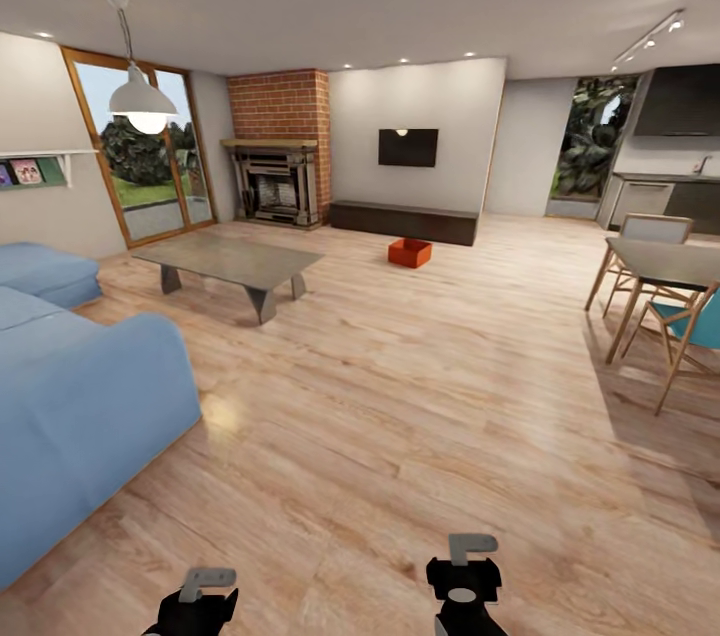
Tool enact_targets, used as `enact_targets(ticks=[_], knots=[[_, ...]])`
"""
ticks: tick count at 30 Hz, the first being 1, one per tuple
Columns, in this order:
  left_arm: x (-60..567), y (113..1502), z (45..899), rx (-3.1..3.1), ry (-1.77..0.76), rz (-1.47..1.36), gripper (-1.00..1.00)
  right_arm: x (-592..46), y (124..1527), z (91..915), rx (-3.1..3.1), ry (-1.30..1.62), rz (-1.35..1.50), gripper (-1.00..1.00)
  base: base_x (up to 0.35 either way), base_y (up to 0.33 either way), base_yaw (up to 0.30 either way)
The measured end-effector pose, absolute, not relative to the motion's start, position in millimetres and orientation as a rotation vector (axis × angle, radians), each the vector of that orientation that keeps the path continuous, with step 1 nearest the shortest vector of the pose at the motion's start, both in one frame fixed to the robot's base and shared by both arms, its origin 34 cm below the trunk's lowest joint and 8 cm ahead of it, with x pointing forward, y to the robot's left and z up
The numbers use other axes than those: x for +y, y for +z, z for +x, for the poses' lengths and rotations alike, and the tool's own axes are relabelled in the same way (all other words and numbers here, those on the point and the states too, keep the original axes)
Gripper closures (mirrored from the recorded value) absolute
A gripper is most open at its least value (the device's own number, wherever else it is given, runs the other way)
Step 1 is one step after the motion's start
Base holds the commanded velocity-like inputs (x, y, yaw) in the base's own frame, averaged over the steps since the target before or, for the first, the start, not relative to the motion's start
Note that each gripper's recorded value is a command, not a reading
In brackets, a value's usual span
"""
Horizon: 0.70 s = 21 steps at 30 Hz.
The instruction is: Move the two storage containers from the living room to the garage. In the garage, place one container on the floor and stack the other container on top of it (either order is fine).
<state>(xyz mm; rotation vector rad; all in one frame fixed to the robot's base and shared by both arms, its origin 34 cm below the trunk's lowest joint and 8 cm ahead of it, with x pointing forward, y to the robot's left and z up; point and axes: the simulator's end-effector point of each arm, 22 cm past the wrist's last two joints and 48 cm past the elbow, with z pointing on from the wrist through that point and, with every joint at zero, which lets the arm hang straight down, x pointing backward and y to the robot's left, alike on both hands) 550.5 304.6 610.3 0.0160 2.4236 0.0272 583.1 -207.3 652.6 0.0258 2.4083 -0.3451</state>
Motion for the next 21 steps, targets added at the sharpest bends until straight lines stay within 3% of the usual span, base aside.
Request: enact_targets(ticks=[21], knots=[[304.6, 610.4, 550.7, 2.423, 0.027, 0.015, -1.00, -207.1, 652.7, 583.1, 2.408, -0.345, 0.026, -1.00, 0.332, 0.000, 0.000]])
